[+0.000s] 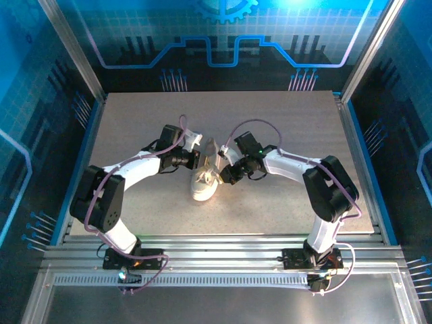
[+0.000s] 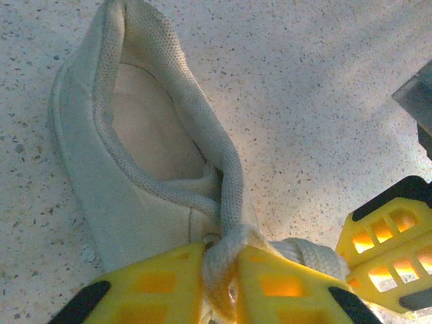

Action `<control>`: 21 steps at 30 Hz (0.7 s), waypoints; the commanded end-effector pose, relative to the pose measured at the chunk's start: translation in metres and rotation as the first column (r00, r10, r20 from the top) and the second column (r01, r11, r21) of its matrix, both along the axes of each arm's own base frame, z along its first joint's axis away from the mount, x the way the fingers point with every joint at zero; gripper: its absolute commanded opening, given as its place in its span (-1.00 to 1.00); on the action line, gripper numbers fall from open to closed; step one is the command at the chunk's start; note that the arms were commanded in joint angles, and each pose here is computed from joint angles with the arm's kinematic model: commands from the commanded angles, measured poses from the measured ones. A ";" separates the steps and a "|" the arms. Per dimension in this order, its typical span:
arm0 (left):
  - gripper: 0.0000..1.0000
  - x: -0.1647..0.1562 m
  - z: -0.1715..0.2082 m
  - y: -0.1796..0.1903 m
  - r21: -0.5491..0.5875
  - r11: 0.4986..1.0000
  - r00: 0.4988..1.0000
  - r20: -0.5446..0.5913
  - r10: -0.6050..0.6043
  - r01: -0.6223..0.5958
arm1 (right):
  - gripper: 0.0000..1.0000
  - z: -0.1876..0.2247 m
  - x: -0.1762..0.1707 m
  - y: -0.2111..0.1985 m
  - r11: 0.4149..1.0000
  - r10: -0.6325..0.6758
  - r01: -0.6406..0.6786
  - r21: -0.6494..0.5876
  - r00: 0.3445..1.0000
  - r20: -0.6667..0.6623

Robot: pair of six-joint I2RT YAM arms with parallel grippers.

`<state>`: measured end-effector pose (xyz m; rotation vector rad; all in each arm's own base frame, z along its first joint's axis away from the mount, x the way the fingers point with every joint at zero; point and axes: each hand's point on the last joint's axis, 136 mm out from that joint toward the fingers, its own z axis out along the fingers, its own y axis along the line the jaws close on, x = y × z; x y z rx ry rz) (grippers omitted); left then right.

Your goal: Tie the shoes

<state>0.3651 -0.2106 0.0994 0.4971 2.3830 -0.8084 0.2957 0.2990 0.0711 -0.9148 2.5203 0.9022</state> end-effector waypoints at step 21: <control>-0.97 0.004 0.016 -0.002 -0.006 1.000 0.999 0.031 -0.024 0.024 | -0.95 0.016 0.002 -0.006 0.995 -0.005 0.007 0.102 1.000 -0.025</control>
